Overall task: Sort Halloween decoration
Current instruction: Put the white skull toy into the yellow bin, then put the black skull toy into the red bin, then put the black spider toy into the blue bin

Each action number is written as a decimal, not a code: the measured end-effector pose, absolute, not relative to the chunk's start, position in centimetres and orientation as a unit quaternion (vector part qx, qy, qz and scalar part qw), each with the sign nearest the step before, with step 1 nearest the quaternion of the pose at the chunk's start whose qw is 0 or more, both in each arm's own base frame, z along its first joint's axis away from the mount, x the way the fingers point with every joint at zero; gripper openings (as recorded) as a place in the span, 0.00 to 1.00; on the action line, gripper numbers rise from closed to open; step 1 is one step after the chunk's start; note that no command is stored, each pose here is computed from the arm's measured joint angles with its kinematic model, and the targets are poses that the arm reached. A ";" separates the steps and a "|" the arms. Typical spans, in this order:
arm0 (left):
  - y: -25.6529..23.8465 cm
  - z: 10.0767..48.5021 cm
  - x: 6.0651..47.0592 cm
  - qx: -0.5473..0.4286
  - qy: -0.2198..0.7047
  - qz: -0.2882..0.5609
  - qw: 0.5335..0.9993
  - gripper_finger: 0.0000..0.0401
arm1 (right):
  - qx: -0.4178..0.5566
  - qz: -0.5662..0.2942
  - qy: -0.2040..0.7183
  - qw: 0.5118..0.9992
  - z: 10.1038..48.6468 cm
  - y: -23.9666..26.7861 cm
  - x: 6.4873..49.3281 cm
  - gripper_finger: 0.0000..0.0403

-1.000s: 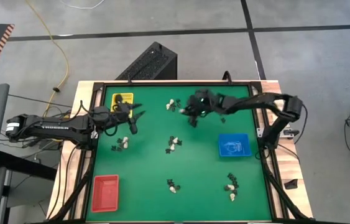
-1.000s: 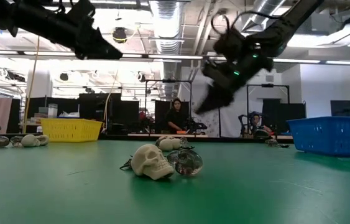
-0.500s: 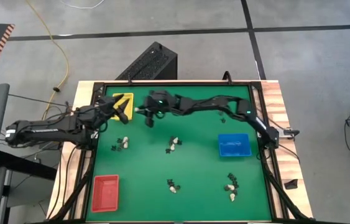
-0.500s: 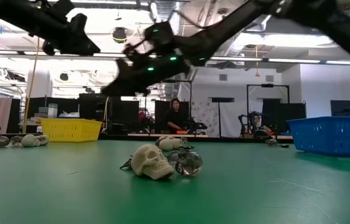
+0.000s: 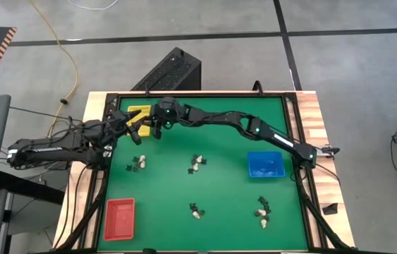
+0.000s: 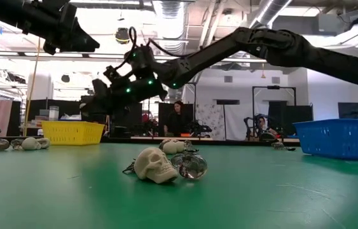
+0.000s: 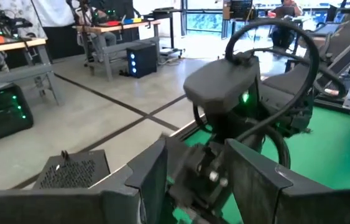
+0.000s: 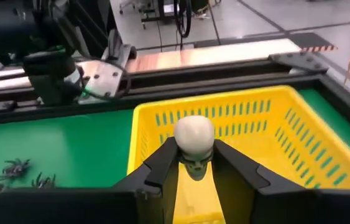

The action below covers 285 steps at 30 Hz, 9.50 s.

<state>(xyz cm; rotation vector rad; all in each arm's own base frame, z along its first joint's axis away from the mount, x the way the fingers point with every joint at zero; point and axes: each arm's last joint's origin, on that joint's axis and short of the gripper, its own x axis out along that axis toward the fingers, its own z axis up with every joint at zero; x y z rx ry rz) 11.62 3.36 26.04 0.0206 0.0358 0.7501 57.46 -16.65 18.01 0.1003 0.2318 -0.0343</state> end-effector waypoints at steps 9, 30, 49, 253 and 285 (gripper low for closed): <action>3.4 26.0 11.6 0.012 0.021 0.366 0.930 0.38 | 0.060 -0.026 0.104 0.992 19.1 -17.5 57.1 0.54; 3.0 25.1 15.3 0.017 0.039 0.201 0.979 0.38 | 0.122 0.024 0.563 0.817 35.1 -15.0 38.0 0.60; 8.4 22.0 30.4 0.095 0.226 0.149 0.958 0.38 | 0.095 -0.044 0.349 0.931 26.6 -4.4 21.4 0.59; -2.5 18.4 15.7 0.066 0.140 0.102 0.983 0.38 | 0.101 -0.066 0.270 0.955 19.9 -4.4 32.4 0.59; 0.5 17.8 15.1 0.064 0.089 0.066 0.992 0.38 | 0.009 -0.095 0.384 0.919 12.7 1.5 35.6 0.59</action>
